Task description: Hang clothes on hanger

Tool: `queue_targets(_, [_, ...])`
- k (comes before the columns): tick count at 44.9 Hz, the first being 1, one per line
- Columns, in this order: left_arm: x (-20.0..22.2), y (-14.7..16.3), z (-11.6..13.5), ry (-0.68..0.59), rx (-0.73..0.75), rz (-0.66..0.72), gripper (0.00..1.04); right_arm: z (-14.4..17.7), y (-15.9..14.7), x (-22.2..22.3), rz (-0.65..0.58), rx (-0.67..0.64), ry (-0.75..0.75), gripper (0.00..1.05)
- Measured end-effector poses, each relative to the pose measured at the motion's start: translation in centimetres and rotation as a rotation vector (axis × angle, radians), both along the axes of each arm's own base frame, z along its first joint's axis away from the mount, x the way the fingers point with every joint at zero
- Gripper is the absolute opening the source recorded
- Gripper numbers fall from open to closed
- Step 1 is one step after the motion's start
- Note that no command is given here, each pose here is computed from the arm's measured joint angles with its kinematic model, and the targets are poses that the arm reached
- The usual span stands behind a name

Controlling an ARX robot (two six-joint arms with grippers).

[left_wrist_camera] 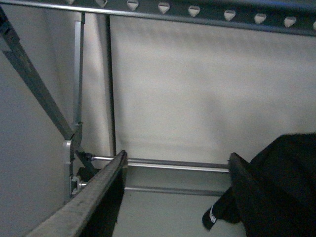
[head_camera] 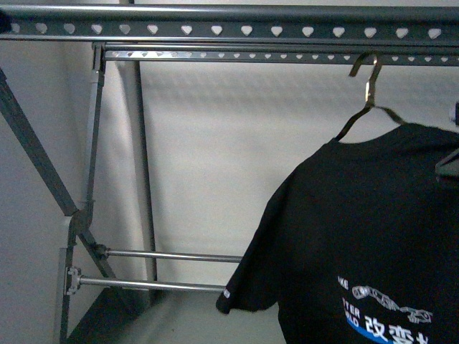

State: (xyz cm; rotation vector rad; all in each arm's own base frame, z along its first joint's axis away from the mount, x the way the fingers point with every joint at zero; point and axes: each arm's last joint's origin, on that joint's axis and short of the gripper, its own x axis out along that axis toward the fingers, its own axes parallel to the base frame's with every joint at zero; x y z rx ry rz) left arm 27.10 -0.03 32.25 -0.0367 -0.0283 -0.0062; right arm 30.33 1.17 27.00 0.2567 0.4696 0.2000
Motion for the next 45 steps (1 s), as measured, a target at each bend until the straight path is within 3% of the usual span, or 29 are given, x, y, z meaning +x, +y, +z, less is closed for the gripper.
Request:
queue_targets(4, [-1.5, 0.0, -2.2, 0.008, 0.015, 0.003, 0.49, 1.6, -0.9, 1.7, -0.058, 0.065, -0.014, 0.04])
queue_targets(10, [-4.4, 0.0, -6.4, 0.033, 0.024, 0.006, 0.18, 5.1, -2.3, 4.2, -0.129, 0.202, -0.044, 0.04])
queue_targets(14, [-5.8, 0.0, -7.7, 0.03, 0.029, 0.006, 0.03, 6.1, -2.7, 5.3, -0.153, 0.231, -0.037, 0.04])
queue_targets(24, [-8.9, 0.0, -10.9, 0.04, 0.031, 0.006, 0.04, 7.1, -2.5, 7.4, -0.207, 0.204, -0.053, 0.04])
queue_targets(45, [-12.3, 0.0, -13.6, 0.033, 0.032, 0.006, 0.04, 8.4, 0.1, 6.3, -0.142, 0.127, -0.083, 0.04])
